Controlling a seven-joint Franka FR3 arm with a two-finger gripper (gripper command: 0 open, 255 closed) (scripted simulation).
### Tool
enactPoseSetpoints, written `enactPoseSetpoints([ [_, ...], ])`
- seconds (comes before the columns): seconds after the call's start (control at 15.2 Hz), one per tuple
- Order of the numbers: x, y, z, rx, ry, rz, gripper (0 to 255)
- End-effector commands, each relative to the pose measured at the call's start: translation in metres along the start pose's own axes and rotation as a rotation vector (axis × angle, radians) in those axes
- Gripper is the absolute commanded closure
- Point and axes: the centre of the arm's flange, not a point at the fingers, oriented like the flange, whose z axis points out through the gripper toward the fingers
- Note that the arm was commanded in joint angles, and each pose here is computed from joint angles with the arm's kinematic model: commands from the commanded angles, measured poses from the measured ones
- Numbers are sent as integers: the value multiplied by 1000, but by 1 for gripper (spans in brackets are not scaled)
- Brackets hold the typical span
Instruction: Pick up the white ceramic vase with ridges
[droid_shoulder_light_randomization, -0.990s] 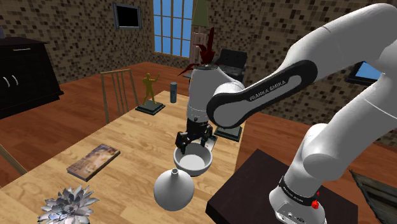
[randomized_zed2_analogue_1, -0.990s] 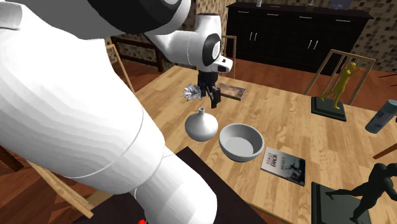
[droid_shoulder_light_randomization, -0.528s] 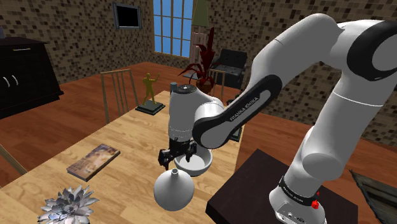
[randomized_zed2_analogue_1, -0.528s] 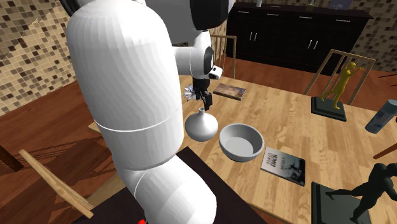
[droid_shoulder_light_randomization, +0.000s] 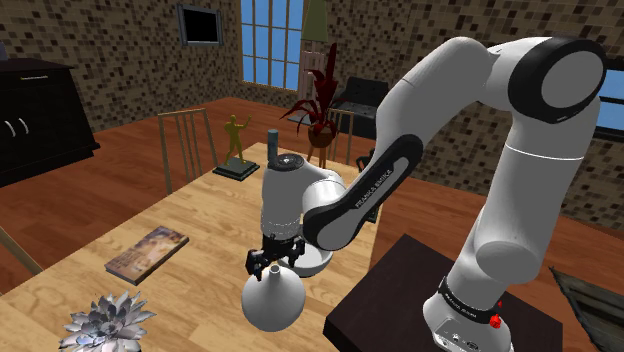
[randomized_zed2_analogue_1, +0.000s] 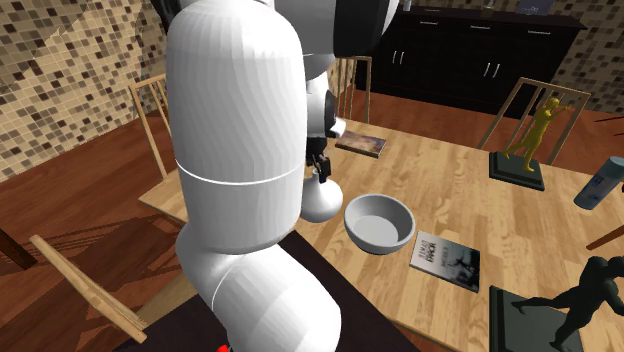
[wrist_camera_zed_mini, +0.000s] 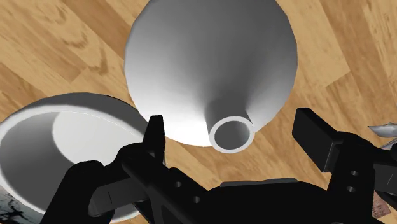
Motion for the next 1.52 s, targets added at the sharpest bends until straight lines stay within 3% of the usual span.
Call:
enactPoseSetpoints([
  [0.0, 0, 0, 4, 0, 0, 0, 0],
  [0.07, -1, 0, 4, 1, 0, 0, 255],
  [0.66, 0, 0, 4, 0, 0, 0, 255],
  [1.45, 4, -1, -60, 0, 0, 0, 255],
])
